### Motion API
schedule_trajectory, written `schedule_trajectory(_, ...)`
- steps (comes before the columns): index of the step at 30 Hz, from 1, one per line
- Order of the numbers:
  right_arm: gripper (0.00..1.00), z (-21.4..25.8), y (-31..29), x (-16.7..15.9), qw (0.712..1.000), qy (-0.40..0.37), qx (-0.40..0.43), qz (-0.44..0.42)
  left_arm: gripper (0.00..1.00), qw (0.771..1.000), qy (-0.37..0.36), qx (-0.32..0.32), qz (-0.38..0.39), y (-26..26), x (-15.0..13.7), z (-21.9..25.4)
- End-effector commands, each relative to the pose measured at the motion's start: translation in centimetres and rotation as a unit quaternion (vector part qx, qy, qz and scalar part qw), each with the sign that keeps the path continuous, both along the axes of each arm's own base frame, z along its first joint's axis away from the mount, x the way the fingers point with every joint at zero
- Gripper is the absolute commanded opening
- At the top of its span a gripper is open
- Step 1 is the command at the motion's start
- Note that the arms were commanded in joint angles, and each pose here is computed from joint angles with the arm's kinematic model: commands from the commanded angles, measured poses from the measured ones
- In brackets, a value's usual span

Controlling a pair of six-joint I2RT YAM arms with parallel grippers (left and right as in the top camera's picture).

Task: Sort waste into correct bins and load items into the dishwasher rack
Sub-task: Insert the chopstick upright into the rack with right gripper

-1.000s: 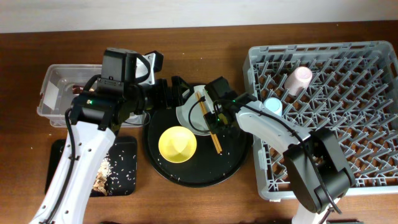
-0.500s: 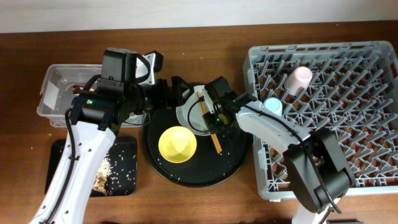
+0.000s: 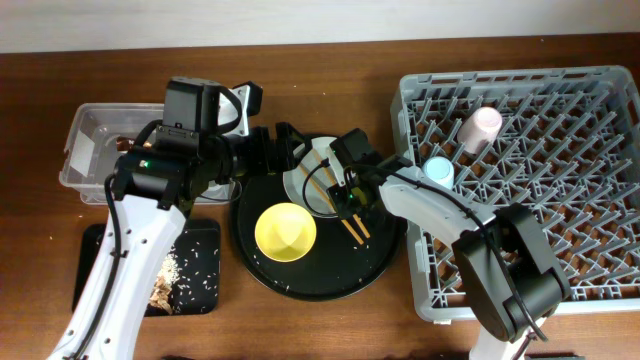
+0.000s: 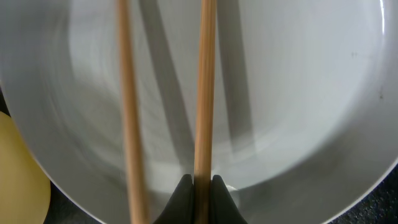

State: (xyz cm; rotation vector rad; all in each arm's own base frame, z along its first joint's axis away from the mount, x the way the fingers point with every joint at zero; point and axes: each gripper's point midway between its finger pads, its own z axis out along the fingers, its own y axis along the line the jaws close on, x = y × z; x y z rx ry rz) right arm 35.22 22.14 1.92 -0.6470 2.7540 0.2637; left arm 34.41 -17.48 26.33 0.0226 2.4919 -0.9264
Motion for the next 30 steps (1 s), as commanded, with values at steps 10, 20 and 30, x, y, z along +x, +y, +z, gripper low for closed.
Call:
schedule_trajectory(10,0.04,16.7,-10.3,3.1,0.988,-0.092,0.034,-0.117,0.99,1.000,-0.006,0.004,-0.002,0.1,0.0,0.0)
schedule_trajectory(20,0.04,17.1,-31.8,-1.1,0.953,-0.051,-0.040,-0.296,0.99,1.000,-0.005,0.004,-0.002,0.1,0.0,0.0)
schedule_trajectory(30,0.04,9.0,-35.4,-1.0,0.964,0.057,-0.127,-0.225,0.99,1.000,-0.005,0.004,-0.002,0.1,0.0,0.0)
